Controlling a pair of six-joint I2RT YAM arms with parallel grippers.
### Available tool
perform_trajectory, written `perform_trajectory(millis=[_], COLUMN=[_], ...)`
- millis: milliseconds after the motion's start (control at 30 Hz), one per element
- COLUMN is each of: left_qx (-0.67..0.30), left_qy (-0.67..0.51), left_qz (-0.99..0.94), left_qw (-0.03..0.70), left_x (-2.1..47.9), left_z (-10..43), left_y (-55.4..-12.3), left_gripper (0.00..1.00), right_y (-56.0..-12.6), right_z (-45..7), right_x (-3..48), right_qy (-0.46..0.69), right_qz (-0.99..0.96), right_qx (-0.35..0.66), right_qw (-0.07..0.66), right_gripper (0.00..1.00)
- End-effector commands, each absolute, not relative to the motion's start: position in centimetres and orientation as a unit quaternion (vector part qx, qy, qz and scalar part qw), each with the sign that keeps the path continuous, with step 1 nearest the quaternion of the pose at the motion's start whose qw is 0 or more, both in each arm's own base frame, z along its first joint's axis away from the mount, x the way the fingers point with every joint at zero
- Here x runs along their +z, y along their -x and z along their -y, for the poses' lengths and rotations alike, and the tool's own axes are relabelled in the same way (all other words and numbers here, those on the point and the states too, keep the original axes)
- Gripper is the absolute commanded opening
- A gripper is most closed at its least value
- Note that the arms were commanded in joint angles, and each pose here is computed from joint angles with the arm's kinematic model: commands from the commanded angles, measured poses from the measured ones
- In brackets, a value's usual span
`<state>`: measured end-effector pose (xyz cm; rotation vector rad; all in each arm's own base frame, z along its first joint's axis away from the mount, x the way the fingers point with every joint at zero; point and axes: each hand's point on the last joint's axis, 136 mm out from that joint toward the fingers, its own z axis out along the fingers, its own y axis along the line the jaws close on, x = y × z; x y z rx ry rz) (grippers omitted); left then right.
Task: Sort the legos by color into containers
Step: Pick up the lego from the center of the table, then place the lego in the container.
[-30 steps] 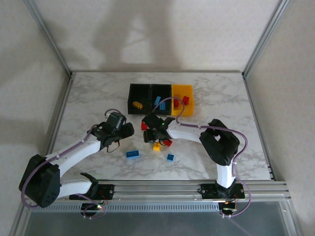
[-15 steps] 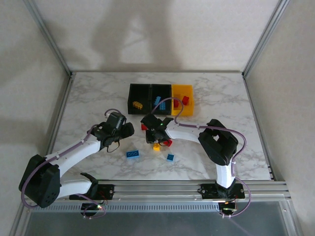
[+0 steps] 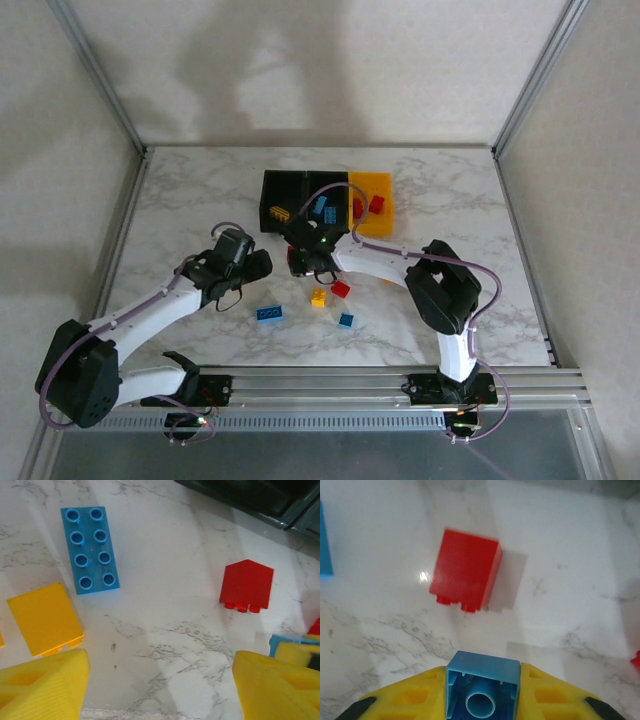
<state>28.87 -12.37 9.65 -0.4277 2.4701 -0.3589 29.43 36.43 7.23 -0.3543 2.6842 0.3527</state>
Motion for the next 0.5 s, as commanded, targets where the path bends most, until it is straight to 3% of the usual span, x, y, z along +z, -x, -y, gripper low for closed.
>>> perform_trajectory(millis=[0, 200, 467], left_qx=[-0.155, -0.17, -0.211], left_qy=[0.165, 0.167, 0.156], left_qz=[-0.921, -0.918, -0.909], left_qw=[0.317, 0.318, 0.323], left_x=[11.3, 11.6, 12.6], left_z=[12.7, 13.2, 14.8], left_y=[-29.4, -29.5, -29.7], left_gripper=[0.75, 0.75, 0.75], right_y=[-33.0, -38.7, -45.9], right_z=[-35.0, -32.7, -31.0], right_x=[12.1, 15.7, 16.3], right_qy=[0.121, 0.089, 0.055], right_qz=[-0.95, -0.939, -0.936], right_qx=[0.12, 0.113, 0.11], right_qw=[0.261, 0.312, 0.329], right_gripper=[0.28, 0.28, 0.29])
